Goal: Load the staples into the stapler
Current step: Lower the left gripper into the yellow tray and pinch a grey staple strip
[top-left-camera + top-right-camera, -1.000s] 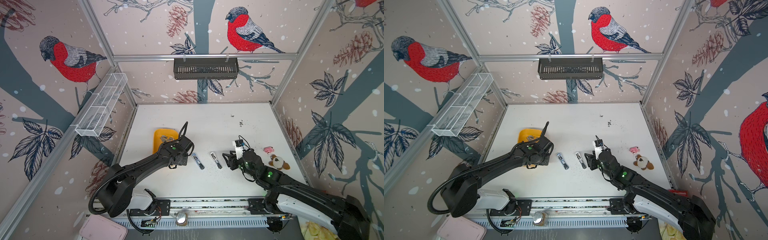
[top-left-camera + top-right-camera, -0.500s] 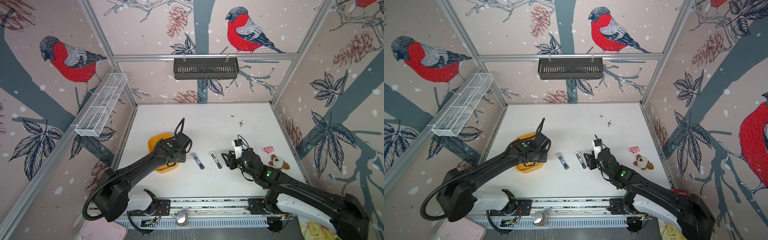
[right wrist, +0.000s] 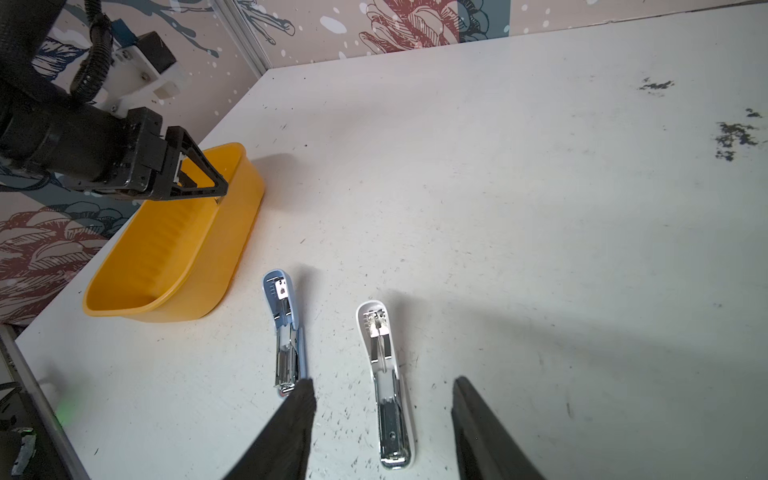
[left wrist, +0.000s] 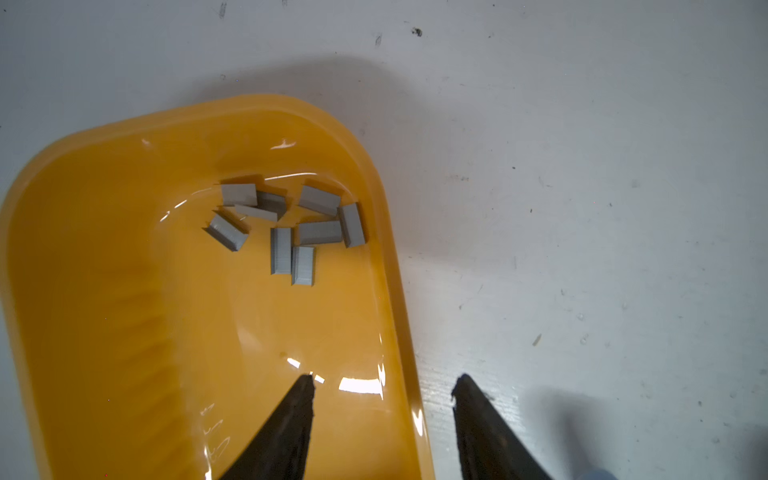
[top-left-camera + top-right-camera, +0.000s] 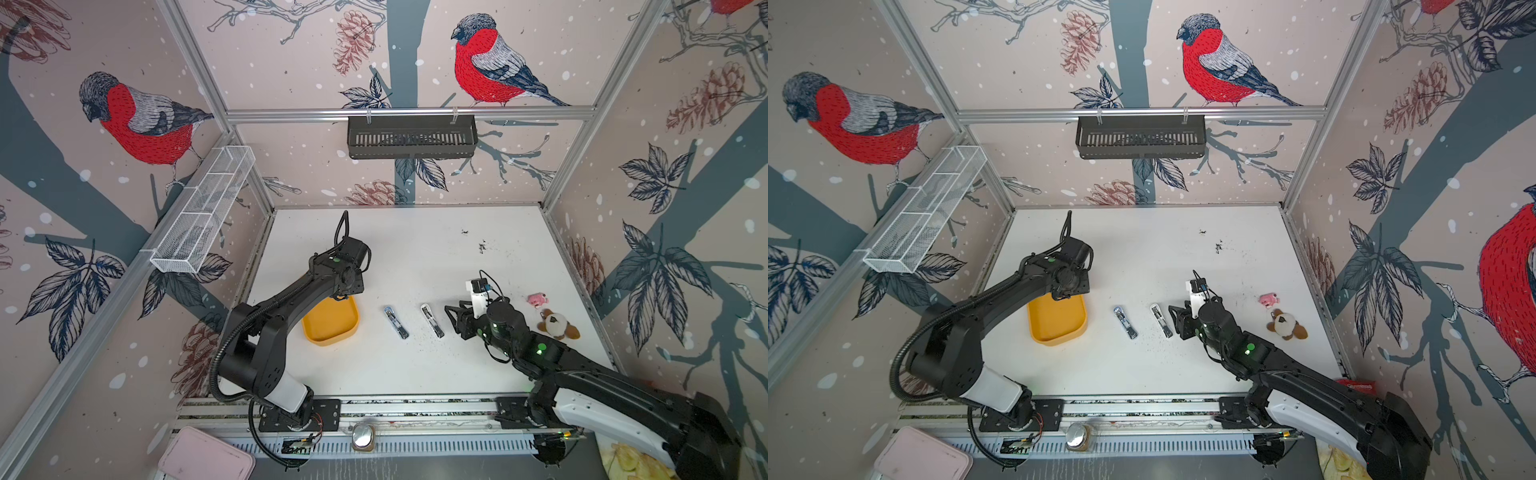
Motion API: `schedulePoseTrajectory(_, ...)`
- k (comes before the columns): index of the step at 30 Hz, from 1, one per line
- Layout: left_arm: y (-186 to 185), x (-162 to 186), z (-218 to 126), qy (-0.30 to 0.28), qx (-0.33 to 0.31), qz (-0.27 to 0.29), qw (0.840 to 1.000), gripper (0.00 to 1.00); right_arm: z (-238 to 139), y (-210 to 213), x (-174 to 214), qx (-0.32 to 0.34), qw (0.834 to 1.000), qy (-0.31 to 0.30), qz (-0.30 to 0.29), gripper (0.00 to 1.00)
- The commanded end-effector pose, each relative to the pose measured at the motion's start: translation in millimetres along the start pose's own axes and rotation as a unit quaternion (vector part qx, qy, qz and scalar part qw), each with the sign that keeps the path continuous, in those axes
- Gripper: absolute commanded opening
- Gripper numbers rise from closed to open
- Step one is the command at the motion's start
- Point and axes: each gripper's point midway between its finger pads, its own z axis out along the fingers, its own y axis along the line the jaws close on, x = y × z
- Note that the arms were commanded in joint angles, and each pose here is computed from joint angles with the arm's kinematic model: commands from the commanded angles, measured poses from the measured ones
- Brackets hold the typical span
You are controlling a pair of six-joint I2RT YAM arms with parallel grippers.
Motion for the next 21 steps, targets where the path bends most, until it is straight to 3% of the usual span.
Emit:
schedulePoseTrajectory(1,-6.7,-5.3,9.5,0.0,0.007,0.008,1.0,0.53,-1.4,-2.5,-4.1,0.004,1.0,-0.011,-0.006,0.54)
schedulePoseTrajectory(12,-8.4,4.4,23.9,0.017,0.005,0.04,0.999,0.28,-0.9,-8.1,-1.6,0.008,1.0,-0.011,0.003,0.54)
schedulePoseTrajectory(21,-9.8,24.0,13.1,0.022,-0.005,0.077,0.997,0.18,2.3,-6.7,1.1,0.003,1.0,-0.007,0.008,0.54)
